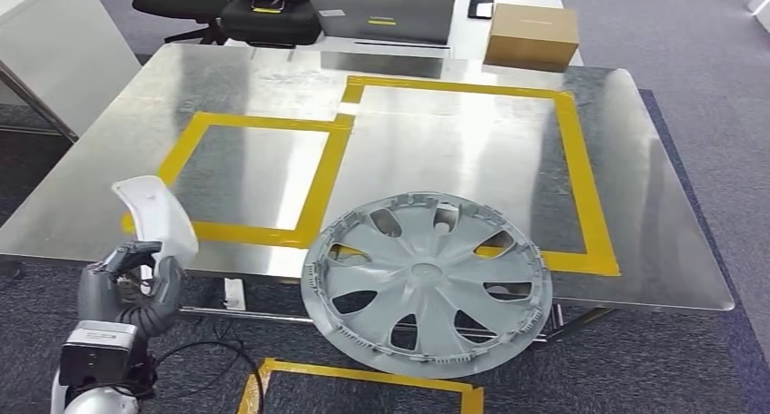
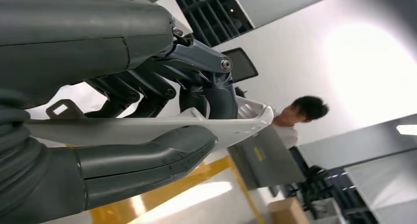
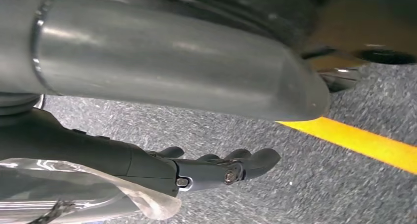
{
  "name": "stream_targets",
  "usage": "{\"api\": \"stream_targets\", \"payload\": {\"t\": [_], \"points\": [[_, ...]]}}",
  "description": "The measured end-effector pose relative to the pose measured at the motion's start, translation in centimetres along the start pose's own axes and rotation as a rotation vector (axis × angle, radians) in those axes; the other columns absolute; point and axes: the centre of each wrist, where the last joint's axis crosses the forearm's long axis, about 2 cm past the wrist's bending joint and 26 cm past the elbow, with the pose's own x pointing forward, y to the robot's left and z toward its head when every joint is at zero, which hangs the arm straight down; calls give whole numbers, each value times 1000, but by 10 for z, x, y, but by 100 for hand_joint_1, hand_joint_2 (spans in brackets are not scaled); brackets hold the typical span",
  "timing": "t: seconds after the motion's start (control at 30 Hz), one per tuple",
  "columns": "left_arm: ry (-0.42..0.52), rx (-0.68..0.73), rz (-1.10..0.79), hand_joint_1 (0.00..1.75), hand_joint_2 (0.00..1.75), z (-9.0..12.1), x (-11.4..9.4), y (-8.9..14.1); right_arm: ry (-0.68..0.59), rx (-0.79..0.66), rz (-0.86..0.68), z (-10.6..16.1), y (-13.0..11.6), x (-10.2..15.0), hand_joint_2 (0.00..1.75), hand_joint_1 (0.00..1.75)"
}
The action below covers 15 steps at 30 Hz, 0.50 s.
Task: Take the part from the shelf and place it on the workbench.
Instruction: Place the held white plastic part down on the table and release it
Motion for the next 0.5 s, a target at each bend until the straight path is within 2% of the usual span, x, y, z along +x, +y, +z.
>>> {"api": "stream_targets", "payload": {"t": [0.17, 0.5], "points": [[40, -118, -76, 175, 175, 1, -14, 3, -2, 4, 9, 0, -4, -1, 0, 0], [51, -229, -227, 175, 175, -14, -43, 15, -6, 3, 30, -2, -11, -1, 0, 0]]}}
